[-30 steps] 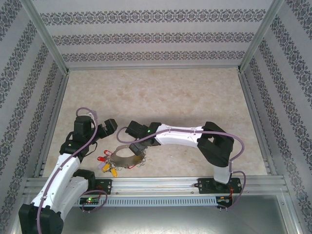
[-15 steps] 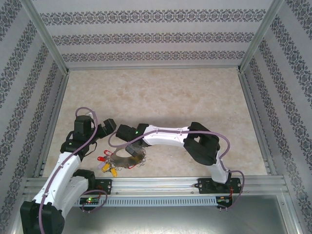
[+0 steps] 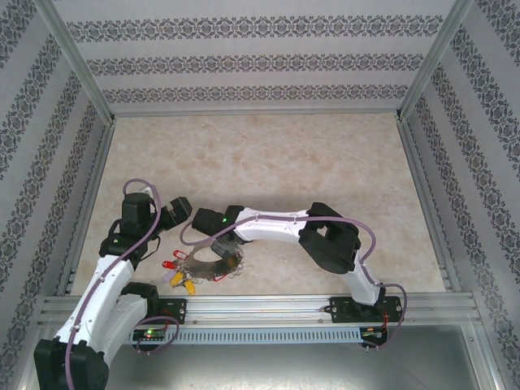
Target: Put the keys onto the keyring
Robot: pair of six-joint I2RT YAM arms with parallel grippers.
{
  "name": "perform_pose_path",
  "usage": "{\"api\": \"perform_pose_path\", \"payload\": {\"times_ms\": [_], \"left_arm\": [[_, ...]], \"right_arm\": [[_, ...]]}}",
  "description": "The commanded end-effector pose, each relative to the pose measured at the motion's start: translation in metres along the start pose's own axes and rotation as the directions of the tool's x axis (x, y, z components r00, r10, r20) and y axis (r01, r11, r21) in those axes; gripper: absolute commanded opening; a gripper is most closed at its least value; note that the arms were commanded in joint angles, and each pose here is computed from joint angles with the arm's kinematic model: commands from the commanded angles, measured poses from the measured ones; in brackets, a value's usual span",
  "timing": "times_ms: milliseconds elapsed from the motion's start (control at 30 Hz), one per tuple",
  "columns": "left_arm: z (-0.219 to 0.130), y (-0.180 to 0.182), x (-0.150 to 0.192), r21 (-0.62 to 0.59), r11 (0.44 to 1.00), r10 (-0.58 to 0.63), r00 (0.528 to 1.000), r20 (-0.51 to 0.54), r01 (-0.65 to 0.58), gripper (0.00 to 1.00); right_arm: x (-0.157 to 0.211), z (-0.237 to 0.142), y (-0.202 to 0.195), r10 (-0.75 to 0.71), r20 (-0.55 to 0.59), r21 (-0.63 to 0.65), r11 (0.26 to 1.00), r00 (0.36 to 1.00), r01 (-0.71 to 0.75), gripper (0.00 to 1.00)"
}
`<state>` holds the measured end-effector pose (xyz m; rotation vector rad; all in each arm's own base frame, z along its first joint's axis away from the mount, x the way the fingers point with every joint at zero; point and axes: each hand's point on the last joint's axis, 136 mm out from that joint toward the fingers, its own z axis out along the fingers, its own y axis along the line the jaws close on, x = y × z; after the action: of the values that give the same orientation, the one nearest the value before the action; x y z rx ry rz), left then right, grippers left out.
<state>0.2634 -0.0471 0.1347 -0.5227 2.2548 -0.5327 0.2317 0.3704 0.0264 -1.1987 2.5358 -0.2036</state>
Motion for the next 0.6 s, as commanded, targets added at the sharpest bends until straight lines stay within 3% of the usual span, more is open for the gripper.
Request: {"api": "perform_pose_path", "payload": {"times_ms": [0, 567], "left_arm": [[-0.003, -0.001, -0.004, 0.001, 1.0, 0.027, 1.0, 0.013, -0.027, 1.0], [0.011, -0.008, 0.004, 0.039, 0.998, 0.059, 0.996, -0.067, -0.056, 1.0]], "right_arm": [[0.01, 0.011, -0.034, 0.006, -0.047, 0.076, 0.997, 0.999, -0.002, 0.98], [0.011, 0.029, -0.137, 0.17, -0.072, 0.082, 0.983, 0.983, -0.164, 0.98]]}}
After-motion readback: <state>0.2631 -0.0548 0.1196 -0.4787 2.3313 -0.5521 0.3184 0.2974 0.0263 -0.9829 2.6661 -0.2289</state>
